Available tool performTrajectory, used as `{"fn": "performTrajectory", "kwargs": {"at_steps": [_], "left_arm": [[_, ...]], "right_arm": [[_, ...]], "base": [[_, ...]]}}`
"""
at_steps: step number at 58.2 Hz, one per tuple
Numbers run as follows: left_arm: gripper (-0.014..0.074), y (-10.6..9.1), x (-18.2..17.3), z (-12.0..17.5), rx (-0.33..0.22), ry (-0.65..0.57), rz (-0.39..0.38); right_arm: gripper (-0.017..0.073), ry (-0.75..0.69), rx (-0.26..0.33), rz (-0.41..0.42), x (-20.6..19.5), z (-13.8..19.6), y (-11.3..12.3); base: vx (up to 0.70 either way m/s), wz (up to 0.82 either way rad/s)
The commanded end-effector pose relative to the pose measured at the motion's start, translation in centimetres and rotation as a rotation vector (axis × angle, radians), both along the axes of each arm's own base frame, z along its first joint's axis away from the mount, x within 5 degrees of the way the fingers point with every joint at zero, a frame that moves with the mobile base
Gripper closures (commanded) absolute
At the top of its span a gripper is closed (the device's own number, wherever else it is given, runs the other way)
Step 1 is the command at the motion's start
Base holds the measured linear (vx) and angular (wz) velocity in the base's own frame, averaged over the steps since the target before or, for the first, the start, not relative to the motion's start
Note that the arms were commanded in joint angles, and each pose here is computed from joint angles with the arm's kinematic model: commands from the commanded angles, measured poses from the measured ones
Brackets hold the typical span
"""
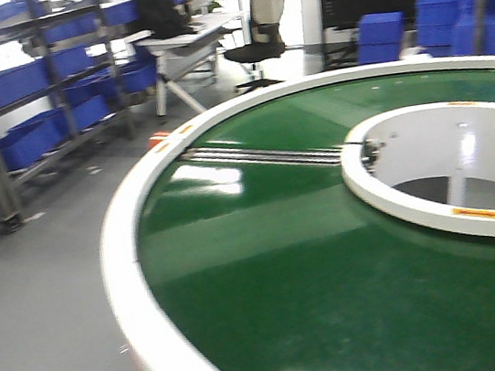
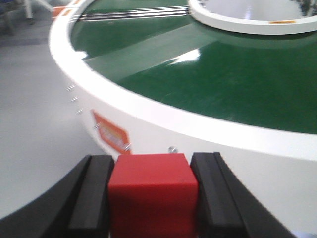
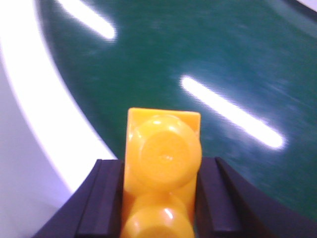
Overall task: Pick red and yellow blocks into blue bin
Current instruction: 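Drive the base away from the table holding both blocks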
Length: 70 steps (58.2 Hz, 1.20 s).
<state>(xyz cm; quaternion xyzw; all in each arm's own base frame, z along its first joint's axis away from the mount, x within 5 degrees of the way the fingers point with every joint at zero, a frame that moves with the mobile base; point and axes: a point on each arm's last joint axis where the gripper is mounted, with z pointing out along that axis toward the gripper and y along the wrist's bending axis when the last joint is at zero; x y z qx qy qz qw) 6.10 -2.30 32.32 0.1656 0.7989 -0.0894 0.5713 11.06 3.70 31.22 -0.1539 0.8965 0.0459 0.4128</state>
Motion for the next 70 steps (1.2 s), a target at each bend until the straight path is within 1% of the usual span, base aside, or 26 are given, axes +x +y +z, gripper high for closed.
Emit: {"fn": "performTrajectory", "kwargs": {"at_steps": [1, 46, 70], "left_arm": [[0.0356, -0.13, 0.27, 1.39, -0.042, -0.087, -0.001], [0.0356, -0.13, 0.27, 1.39, -0.041, -0.086, -0.001], [0.0356, -0.13, 0.27, 1.39, -0.042, -0.086, -0.001]], "right_arm": [[0.0318, -0.092, 0.018, 0.008, 0.33, 1.38, 0.09], [0.0318, -0.092, 0.018, 0.008, 0.33, 1.38, 0.09], [0.0318, -0.085, 0.015, 0.008, 0.30, 1.33, 0.07]], "base": [[-0.15, 0.60], [-0.17, 0.65], [-0.14, 0.53]]}}
